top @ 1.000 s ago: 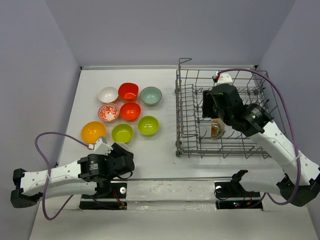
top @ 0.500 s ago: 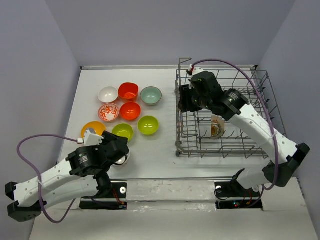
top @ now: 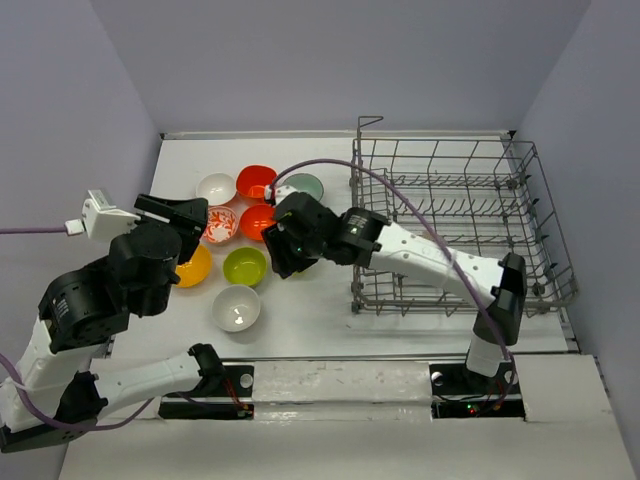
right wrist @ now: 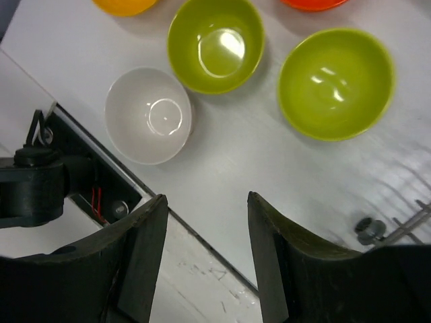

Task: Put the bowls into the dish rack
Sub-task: Pick up the bowl from the corner of the board.

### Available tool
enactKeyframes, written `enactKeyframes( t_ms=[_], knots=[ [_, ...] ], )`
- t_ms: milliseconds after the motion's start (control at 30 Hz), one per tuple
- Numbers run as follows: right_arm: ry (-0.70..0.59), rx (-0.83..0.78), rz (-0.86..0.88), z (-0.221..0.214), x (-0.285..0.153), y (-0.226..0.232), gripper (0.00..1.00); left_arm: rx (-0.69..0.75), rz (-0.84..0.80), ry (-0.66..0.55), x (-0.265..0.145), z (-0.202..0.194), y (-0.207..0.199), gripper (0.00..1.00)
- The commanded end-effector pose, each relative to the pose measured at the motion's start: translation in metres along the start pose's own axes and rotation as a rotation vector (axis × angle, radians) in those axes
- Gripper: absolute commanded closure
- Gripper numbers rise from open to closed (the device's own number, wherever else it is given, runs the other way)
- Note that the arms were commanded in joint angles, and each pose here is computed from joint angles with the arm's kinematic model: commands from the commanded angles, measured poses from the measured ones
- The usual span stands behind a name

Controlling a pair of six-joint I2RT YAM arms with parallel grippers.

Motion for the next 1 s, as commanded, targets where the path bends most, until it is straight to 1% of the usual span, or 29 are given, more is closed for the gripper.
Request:
enactKeyframes(
  t_ms=[0, 100, 233, 300, 533, 667, 800, 967],
  knots=[
    [0.017, -0.005, 0.032, -0.026, 0.027, 0.034, 0.44, 0.128, 0.016, -0.1, -0.002, 0.029, -0.008, 0.36],
    [0.065, -0.013, 0.034, -0.055, 0.051, 0.047, 0.44, 0.129, -0.011, -0.11, -0.006, 0.037, -0.013, 0.36],
    [0.096, -0.011, 0.02, -0.078, 0.074, 0.06, 0.44, 0.122, -0.037, -0.113, -0.008, 0.041, -0.015, 0.36],
    [0.106, 0.005, 0.004, -0.085, 0.087, 0.058, 0.43, 0.125, -0.048, -0.112, -0.011, 0.043, -0.016, 0.36],
    [0.085, 0.071, -0.005, -0.091, 0.114, 0.06, 0.42, 0.123, -0.076, -0.108, -0.013, 0.044, -0.015, 0.36],
    [0.033, 0.113, -0.038, -0.086, 0.129, 0.06, 0.4, 0.123, -0.08, -0.107, -0.014, 0.044, -0.015, 0.36],
    [0.042, 0.132, -0.052, -0.094, 0.149, 0.06, 0.39, 0.125, -0.082, -0.108, -0.014, 0.045, -0.014, 0.36],
    [0.031, 0.153, -0.072, -0.098, 0.162, 0.057, 0.39, 0.121, -0.087, -0.111, -0.015, 0.046, -0.011, 0.36]
  ],
)
Point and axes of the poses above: each gripper's point midway between its finger pads, its own x axis out along the fingers, its own y axis along the line the jaws close on, z = x × y, the point moved 2 cm from there along -x, back along the fingers, and after that the axes turned 12 degrees about x, right-handed, at the moved point
